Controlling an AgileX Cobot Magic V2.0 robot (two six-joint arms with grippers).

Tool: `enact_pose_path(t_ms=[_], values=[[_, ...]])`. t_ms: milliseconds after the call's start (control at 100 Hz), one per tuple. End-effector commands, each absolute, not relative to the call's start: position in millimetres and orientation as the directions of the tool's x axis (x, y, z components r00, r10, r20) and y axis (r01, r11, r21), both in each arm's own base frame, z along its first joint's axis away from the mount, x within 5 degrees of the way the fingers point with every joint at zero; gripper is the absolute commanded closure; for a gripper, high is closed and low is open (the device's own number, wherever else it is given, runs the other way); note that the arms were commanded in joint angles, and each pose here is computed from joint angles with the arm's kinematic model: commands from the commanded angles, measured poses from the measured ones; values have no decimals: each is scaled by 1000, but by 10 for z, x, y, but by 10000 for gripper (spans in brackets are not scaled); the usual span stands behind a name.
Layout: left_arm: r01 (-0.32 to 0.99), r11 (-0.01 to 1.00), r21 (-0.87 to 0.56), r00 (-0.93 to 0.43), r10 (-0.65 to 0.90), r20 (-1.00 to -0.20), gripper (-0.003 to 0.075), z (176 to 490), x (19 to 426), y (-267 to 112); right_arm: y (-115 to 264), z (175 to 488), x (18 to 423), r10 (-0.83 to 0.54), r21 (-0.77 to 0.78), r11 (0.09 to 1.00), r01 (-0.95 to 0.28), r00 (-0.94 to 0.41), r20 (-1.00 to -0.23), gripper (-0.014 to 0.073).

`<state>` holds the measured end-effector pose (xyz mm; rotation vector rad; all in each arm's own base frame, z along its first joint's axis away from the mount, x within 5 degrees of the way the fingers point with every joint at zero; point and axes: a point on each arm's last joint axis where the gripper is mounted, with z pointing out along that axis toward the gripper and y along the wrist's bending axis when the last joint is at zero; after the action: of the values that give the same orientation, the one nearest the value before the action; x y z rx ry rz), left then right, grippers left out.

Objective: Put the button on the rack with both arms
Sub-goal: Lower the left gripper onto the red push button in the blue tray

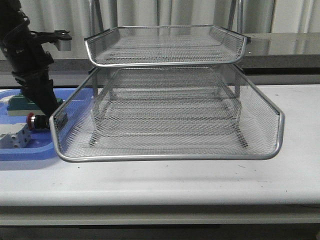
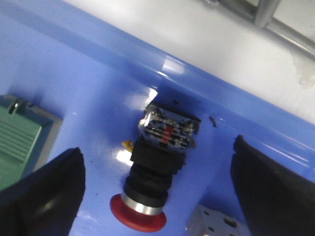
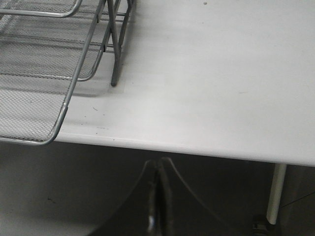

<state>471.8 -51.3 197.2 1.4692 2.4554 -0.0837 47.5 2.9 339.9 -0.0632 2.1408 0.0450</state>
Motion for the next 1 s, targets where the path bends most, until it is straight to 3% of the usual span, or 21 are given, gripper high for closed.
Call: enact_pose_path(t_ms=[0,520,620,850,990], values=[[858,485,170,-411,846,-341,148,2271,4741,-567,25,3535,498,-22,5,998,-57,-466,-885,664],[867,485,113,-434,847,-306,162,1907,4811,-572,25,3535,498,-22,5,998,-57,-466,-885,664],[866,486,116,-434,847,-307,239,1908,4814,-572,25,3535,498,-22,5,998,-57,-466,-885,664],[866,486,118,-434,847,-309,521,1909,4816,-572,25,3535,498,-22,5,998,-57,-466,-885,664],[870,481,106,-432,849,-303,604,1962,4794,-573,25,3535,498,-22,5,998,-57,-466,-885,664]])
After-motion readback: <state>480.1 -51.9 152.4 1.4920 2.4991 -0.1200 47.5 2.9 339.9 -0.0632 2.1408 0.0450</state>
